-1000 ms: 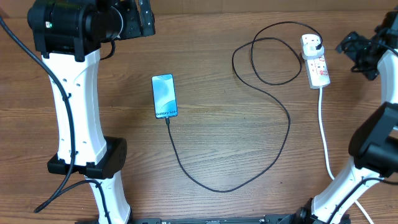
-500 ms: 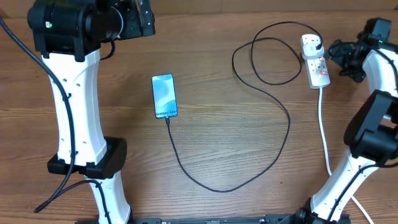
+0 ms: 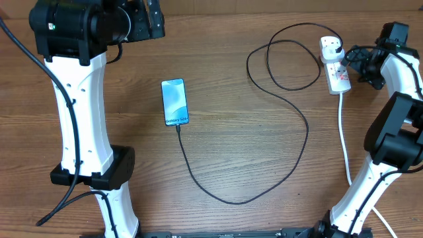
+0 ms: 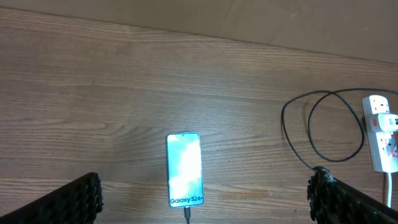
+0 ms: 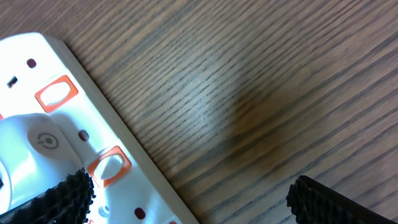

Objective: Plug charger to phone and switch on socket
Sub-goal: 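Move the right gripper over the power strip's orange switch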

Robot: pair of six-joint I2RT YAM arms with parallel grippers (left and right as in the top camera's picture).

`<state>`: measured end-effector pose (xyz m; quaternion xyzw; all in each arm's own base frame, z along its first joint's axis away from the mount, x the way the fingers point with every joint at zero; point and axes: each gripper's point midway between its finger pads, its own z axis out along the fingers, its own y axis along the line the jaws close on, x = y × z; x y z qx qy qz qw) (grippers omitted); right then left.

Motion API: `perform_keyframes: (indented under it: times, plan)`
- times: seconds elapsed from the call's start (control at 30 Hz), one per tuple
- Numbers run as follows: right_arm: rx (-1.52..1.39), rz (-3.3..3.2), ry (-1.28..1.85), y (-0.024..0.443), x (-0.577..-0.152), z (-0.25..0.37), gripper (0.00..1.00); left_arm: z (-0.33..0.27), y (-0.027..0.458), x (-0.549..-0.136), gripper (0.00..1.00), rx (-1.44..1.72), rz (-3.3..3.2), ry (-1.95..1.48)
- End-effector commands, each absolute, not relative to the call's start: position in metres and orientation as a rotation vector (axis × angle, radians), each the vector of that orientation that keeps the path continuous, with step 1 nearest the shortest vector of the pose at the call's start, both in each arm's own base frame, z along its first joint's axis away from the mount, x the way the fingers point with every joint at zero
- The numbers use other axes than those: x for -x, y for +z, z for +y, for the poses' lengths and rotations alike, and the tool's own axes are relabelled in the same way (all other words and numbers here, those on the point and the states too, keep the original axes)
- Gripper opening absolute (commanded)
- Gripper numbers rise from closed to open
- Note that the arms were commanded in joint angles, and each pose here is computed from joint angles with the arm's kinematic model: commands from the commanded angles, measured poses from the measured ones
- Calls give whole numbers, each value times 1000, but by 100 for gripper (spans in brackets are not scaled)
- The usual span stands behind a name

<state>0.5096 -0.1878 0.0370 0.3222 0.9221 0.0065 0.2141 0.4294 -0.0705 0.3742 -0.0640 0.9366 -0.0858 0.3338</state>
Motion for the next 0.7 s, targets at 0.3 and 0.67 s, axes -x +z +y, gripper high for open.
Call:
perform_keyframes:
  times: [0.3, 0.67]
  plan:
    - [-915, 2525, 4, 35, -516, -194, 100, -71, 372, -431, 99, 148, 2452, -217]
    - [-920, 2536, 5, 22, -511, -192, 100, -71, 372, -431, 100, 148, 2452, -217]
